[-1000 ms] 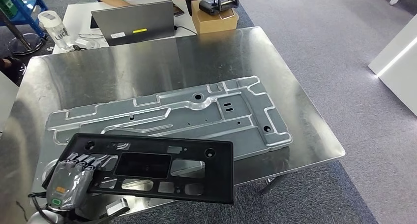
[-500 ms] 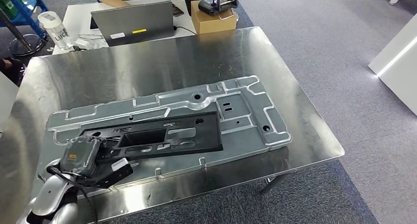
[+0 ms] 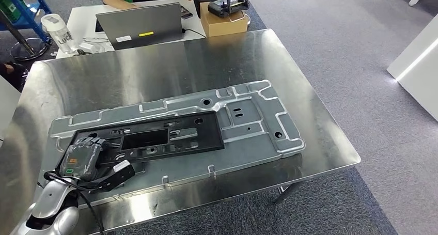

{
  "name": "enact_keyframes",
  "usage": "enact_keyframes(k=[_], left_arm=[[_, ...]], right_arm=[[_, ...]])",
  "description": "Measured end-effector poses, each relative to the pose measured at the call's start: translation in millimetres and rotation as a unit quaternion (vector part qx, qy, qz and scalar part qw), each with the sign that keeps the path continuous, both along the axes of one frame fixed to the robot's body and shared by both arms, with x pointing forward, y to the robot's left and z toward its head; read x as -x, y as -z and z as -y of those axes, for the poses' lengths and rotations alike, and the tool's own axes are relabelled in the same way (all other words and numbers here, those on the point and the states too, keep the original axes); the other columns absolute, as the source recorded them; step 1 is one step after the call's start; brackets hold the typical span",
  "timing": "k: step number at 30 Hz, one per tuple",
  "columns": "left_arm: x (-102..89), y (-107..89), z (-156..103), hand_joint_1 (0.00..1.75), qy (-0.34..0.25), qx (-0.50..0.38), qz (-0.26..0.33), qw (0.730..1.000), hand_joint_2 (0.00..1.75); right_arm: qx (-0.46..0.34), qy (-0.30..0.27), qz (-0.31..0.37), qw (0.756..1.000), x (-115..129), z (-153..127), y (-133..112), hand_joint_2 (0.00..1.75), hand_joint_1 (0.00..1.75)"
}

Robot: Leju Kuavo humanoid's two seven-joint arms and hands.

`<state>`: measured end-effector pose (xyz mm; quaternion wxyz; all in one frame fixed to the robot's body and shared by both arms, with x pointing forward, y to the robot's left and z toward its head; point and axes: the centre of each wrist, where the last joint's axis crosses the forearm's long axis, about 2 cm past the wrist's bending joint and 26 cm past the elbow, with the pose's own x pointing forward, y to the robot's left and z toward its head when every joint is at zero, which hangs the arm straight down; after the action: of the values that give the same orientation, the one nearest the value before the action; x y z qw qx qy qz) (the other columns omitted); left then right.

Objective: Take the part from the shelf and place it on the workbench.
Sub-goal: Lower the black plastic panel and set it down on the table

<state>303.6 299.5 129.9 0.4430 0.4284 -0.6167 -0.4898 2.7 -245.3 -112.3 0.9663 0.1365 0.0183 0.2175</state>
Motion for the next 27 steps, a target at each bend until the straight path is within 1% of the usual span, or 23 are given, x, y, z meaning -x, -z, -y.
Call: enact_keyframes(k=[2,6,10,14,16,20,22,27], left_arm=[[0.3,0.7,-0.6,0.0,-0.002,-0.001,-0.002,1.0,1.75],[1.1,2.5,-2.0,0.0,-0.008,-0.007,-0.017,1.0,0.0],[4.8,4.8,-2.7,0.0,-0.011,-0.006,-0.039,0.999,0.0],[14.3,2.7,-0.2,0.0,-0.005,0.003,-0.024,1.0,0.0],[22.5,0.0,3.1,0.0,0.002,0.008,-0.003,1.0,0.0],[43.3,-8.3,11.1,0.0,0.02,0.012,0.066,0.998,0.0],[52.2,-12.7,15.1,0.0,0.029,0.015,0.091,0.995,0.0],[65.9,-24.9,21.9,0.0,0.044,0.027,0.133,0.99,0.0]], right_arm=[[0.0,0.0,-0.001,1.0,0.0,0.0,0.0,0.0,0.0],[0.001,-0.001,-0.003,1.0,-0.2,-0.1,0.0,0.0,0.0],[0.001,-0.001,-0.002,1.0,-0.2,-0.2,0.0,0.0,0.0],[-0.001,0.0,0.001,1.0,0.1,-0.2,0.0,0.0,0.0],[-0.001,0.002,0.003,1.0,0.4,-0.2,0.0,0.0,0.0],[-0.002,0.004,0.004,1.0,1.4,-0.2,0.0,0.0,0.0],[-0.002,0.004,0.004,1.0,1.5,-0.2,0.0,0.0,0.0],[-0.004,0.004,0.007,1.0,1.8,-0.3,0.0,0.0,0.0]])
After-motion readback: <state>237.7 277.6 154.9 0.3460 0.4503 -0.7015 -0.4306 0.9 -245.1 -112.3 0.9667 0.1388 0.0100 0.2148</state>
